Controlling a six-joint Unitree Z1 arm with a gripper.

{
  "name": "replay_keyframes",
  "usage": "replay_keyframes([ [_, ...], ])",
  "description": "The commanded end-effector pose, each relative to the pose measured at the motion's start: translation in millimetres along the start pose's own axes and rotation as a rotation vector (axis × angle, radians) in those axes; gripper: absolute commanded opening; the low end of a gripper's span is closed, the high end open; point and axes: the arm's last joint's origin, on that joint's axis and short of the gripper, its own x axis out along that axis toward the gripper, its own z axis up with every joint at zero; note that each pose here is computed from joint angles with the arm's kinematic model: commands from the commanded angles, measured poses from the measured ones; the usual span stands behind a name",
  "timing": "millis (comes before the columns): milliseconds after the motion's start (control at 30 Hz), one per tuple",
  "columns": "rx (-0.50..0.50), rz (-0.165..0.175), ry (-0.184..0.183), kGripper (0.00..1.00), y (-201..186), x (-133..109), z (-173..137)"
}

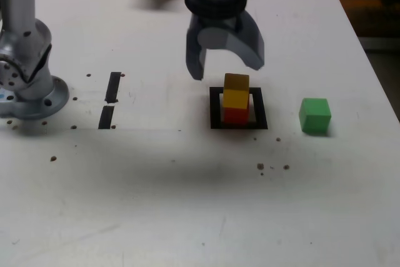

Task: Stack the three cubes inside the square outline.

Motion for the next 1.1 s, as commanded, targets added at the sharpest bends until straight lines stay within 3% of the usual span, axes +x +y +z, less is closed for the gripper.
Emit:
replay_keyframes([
  [0,0.005,0.034,-0.019,0.97,-2,-20,-7],
  [167,0.044,0.081,-0.035,0.97,-11,-54,-14],
  [333,0.092,0.093,-0.035,0.97,-20,-78,-12],
  [733,0.193,0.026,-0.023,0.97,-49,-91,35],
  [1067,0.224,-0.027,0.024,0.97,-70,-60,92],
])
